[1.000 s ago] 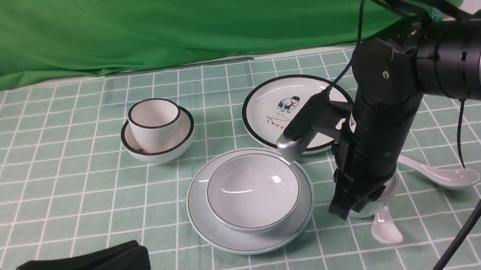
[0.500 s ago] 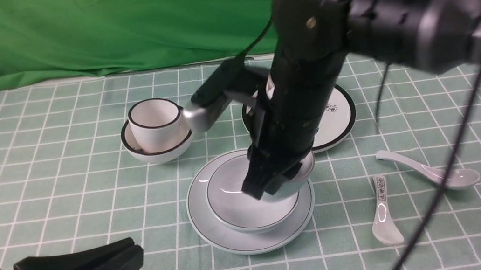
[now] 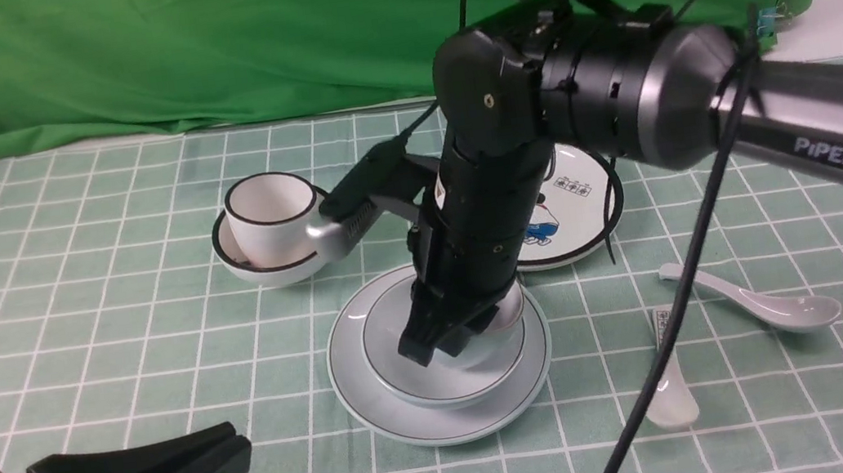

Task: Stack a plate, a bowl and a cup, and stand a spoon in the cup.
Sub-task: Use the right arm to put the blue teacup into the blue rice bowl in the middle, then use the right arm to grab a blue soup spoon

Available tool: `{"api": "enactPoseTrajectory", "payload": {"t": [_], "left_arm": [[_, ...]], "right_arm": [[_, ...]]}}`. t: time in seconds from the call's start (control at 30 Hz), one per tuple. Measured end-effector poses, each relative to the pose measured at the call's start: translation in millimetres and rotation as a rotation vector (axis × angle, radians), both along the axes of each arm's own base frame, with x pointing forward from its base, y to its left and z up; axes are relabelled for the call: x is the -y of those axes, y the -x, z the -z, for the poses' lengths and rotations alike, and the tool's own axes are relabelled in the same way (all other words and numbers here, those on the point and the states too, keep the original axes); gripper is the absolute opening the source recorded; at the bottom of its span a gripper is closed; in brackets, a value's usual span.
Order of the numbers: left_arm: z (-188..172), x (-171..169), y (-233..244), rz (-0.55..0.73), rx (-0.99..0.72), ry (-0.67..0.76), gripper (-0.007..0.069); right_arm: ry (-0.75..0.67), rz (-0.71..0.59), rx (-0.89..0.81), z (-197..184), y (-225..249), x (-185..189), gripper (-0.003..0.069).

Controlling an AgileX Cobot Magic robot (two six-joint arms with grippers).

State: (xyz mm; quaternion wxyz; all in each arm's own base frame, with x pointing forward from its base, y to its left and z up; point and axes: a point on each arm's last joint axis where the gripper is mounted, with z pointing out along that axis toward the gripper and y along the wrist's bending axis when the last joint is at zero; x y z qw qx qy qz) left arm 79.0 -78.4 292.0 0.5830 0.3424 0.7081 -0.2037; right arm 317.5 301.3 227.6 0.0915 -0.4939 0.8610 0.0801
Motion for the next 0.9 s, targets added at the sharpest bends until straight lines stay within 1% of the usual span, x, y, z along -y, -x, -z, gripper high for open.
{"api": "enactPoseTrajectory", "payload": {"t": [0.13,0.2,0.27,0.43,0.5,0.53,0.57,0.6,0.63,0.67,0.7,0.73,0.77,0.8,0.83,0.87,0.9], "left_arm": [[0,0,0,0.0,0.0,0.0,0.0011],[0,0,0,0.0,0.0,0.0,0.0011],[0,0,0,0.0,0.0,0.0,0.0011],[0,0,0,0.0,-0.002,0.0,0.0011],[0,0,0,0.0,-0.004,0.0,0.0011],[0,0,0,0.0,-0.005,0.0,0.0011],[1,0,0,0.001,-0.009,-0.002,0.0011],[1,0,0,0.001,-0.012,-0.004,0.0011],[1,0,0,0.002,-0.015,-0.007,0.0011],[1,0,0,0.002,-0.015,-0.007,0.0011],[1,0,0,0.002,-0.017,-0.007,0.0011],[2,0,1,0.002,-0.019,-0.007,0.0011],[2,0,1,0.002,-0.02,-0.008,0.0011],[2,0,1,0.002,-0.023,-0.01,0.0011],[2,0,1,0.002,-0.023,-0.01,0.0011],[2,0,1,0.002,-0.023,-0.01,0.0011],[2,0,1,0.002,-0.023,-0.01,0.0011]], "right_arm": [[-0.015,0.023,0.004,2,-2,-2,0.0093],[-0.023,0.029,0.013,3,-3,-3,0.0137],[-0.025,0.03,0.016,3,-3,-4,0.0214],[-0.027,0.075,0.005,-2,-3,-4,0.0472],[-0.036,0.084,0.009,-16,-2,-3,0.0533],[-0.038,0.083,0.012,-19,-1,-3,0.0533],[-0.043,0.082,0.019,-31,0,-2,0.0545],[-0.051,0.073,0.035,-50,4,2,0.0544],[-0.044,0.059,0.056,-68,9,8,0.0527],[-0.045,0.057,0.064,-74,10,10,0.0519],[-0.022,0.049,0.086,-84,13,16,0.0492],[-0.007,0.05,0.145,-99,14,26,0.0459],[0.019,0.066,0.207,-112,15,40,0.0407],[0.038,0.081,0.226,-115,14,51,0.0378],[0.039,0.091,0.233,-118,14,56,0.0371],[0.079,0.138,0.229,-116,10,80,0.032],[0.082,0.153,0.23,-117,8,87,0.0316]]}}
